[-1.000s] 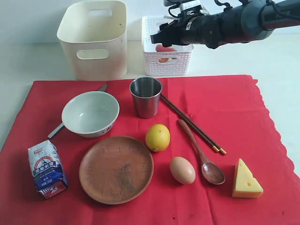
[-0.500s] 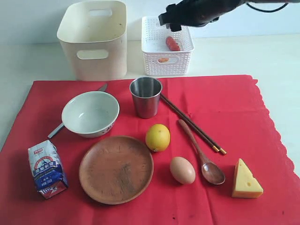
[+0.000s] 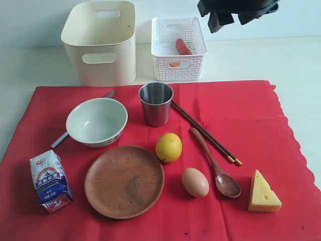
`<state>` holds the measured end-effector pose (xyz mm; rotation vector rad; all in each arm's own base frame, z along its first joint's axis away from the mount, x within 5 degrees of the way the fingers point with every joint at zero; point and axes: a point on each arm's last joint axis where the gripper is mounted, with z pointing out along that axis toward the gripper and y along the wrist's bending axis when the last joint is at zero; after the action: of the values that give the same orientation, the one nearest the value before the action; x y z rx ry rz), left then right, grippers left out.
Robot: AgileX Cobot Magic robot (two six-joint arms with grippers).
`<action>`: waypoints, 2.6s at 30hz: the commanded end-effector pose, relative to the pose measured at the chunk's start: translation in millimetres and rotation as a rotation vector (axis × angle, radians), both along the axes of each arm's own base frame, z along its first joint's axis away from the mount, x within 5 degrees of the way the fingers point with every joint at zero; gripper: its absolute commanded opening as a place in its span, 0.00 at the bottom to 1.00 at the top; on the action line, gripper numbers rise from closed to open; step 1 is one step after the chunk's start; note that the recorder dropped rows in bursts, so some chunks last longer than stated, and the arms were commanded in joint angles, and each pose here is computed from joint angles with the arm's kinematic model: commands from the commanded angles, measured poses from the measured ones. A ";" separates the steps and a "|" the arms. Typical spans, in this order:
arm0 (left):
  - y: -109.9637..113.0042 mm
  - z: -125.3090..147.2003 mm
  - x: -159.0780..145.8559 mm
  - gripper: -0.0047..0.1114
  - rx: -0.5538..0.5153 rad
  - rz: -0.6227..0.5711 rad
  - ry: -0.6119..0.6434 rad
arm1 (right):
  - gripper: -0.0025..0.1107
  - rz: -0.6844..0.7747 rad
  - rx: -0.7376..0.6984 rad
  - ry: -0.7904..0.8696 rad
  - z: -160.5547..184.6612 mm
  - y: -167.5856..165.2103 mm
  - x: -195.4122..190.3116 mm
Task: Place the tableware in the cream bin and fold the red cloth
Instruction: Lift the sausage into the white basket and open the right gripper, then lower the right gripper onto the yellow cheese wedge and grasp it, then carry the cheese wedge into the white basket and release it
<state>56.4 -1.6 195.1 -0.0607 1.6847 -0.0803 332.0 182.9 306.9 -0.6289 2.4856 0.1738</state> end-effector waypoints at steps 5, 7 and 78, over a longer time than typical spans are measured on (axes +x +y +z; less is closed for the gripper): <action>-0.1 0.3 -0.5 0.06 -0.008 0.000 -0.006 | 0.55 -0.010 0.023 0.015 -5.5 -30.4 -56.6; -0.1 0.3 -0.5 0.06 -0.008 0.000 -0.006 | 0.55 -0.015 0.031 0.045 -14.2 -36.8 -71.1; -0.1 0.3 -0.5 0.06 -0.008 0.000 -0.006 | 0.02 0.043 -0.020 0.192 -145.4 -52.2 -153.4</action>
<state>56.4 -1.6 195.1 -0.0607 1.6847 -0.0803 172.2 126.1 145.4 -0.7119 2.7556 0.2027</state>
